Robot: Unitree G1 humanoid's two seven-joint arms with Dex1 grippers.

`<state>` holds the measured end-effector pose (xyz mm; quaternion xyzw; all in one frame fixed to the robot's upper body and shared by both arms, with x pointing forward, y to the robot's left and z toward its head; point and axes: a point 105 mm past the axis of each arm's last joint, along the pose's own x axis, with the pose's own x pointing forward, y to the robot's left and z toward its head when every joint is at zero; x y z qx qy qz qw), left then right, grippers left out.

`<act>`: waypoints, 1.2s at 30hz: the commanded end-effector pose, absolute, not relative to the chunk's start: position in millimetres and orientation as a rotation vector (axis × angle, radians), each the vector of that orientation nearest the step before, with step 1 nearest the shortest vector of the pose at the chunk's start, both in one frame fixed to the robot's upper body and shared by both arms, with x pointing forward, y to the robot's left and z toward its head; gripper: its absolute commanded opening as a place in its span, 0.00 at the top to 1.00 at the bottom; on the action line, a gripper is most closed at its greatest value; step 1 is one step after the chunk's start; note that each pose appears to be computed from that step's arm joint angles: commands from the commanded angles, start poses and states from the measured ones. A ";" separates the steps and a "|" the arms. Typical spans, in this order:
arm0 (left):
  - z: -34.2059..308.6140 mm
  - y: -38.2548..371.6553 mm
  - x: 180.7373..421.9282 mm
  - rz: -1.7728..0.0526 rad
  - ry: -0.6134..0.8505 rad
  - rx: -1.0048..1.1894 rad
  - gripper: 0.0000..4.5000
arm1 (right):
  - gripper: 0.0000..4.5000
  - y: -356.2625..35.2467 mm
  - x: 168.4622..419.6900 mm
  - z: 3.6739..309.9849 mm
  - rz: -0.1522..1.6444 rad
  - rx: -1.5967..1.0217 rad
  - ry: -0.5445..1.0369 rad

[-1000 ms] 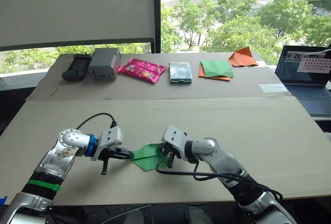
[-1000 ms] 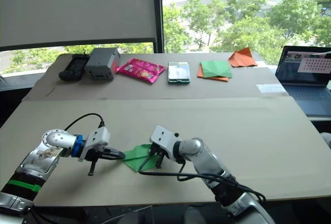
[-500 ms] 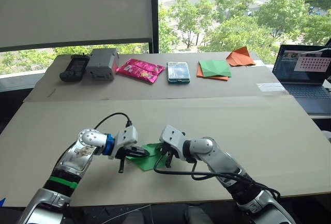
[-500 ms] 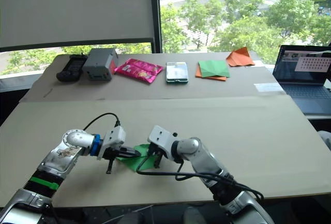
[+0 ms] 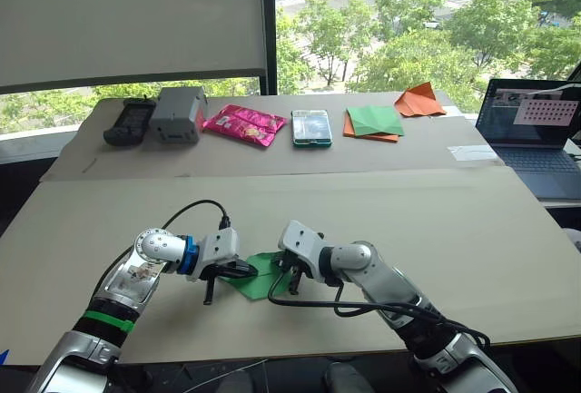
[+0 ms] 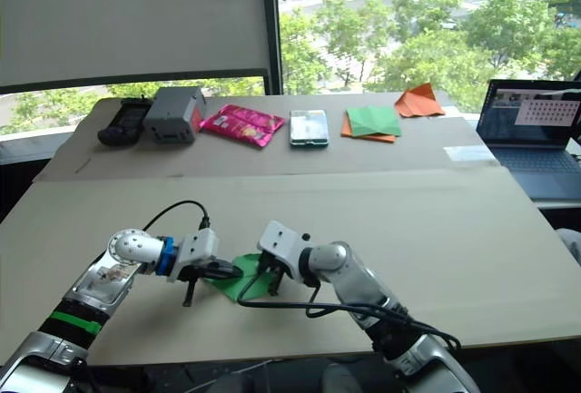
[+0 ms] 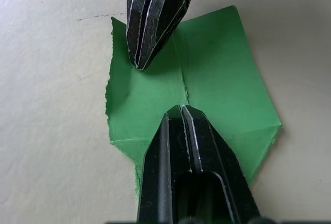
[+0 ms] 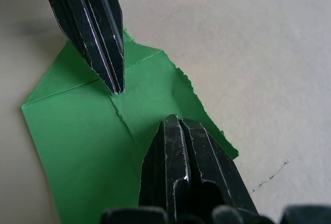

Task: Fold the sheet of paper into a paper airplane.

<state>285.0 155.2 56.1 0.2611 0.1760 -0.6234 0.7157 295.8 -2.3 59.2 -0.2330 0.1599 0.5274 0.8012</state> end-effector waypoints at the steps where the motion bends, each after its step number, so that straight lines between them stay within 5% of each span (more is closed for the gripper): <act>1: 24.4 190.5 274.5 -1.306 0.587 0.562 1.00 | 1.00 -20.1 298.9 34.1 1.066 -0.524 0.475; 20: 31.5 219.0 259.3 -1.244 0.627 0.519 1.00 | 1.00 -19.6 303.2 33.7 1.065 -0.529 0.477; 30: 105.4 199.5 266.0 -1.283 0.456 0.288 1.00 | 1.00 -18.2 301.9 32.5 1.069 -0.524 0.483; 36: 91.9 175.4 261.3 -1.323 0.453 0.277 1.00 | 1.00 -16.3 301.7 32.7 1.069 -0.520 0.483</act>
